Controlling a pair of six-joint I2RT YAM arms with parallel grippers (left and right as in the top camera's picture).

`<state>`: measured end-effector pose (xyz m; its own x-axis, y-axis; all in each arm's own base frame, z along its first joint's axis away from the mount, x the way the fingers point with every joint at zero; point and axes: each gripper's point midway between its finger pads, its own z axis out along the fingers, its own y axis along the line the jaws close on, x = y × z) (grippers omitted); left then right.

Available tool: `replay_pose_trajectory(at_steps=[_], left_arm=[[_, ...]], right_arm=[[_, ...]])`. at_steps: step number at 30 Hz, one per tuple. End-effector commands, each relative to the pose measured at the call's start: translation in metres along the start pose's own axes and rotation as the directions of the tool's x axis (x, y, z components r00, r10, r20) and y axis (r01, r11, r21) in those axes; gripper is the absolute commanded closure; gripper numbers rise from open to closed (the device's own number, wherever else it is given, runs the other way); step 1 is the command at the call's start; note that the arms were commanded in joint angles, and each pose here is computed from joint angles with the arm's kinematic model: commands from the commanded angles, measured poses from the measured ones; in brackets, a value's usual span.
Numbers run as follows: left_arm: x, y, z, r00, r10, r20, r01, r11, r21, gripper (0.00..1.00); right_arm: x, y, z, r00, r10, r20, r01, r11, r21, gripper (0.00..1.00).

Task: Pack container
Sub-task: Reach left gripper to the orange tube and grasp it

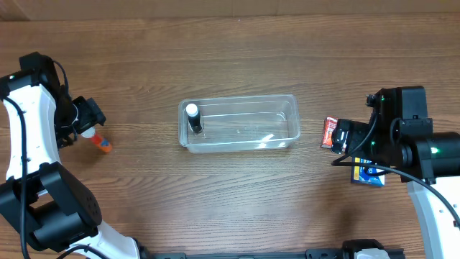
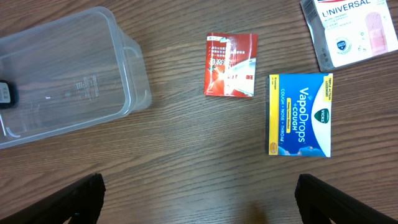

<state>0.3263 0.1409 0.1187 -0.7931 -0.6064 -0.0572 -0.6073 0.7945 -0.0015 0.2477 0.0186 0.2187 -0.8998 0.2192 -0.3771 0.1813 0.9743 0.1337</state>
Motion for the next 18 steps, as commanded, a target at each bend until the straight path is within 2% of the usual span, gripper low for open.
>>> replay_pose_trajectory(at_steps=[1,3,5,9,12,14,18], left_arm=[[-0.002,-0.002,0.008,1.0,0.012,-0.018,-0.012,1.0,0.01,0.27],[-0.002,-0.002,0.01,1.0,0.013,-0.023,-0.013,1.0,0.009,0.39],[-0.001,-0.002,0.012,0.999,0.014,-0.034,-0.013,1.0,0.006,0.43],[0.002,-0.008,0.012,0.999,0.031,-0.038,-0.031,1.0,0.006,0.62],[0.003,-0.011,0.012,0.998,0.041,-0.037,-0.041,0.999,0.007,0.72],[0.003,-0.012,0.012,0.998,0.042,-0.039,-0.042,0.999,0.007,0.75],[0.009,-0.019,0.011,0.997,0.046,-0.06,-0.043,0.998,0.046,0.94]], right_arm=[[-0.005,0.001,-0.005,1.0,-0.011,0.021,0.011,1.0,0.002,0.0],[-0.005,0.001,-0.005,1.0,-0.011,0.021,0.011,1.0,0.002,0.0],[-0.005,0.001,-0.005,1.0,-0.011,0.021,0.011,1.0,0.002,0.0],[-0.005,0.001,-0.005,1.0,-0.011,0.021,0.011,1.0,0.002,0.0],[-0.005,0.001,-0.005,1.0,-0.011,0.021,0.011,1.0,0.002,0.0],[-0.005,0.001,-0.005,1.0,-0.011,0.021,0.011,1.0,0.002,0.0],[-0.005,0.001,-0.005,1.0,-0.011,0.021,0.011,1.0,0.002,0.0]])
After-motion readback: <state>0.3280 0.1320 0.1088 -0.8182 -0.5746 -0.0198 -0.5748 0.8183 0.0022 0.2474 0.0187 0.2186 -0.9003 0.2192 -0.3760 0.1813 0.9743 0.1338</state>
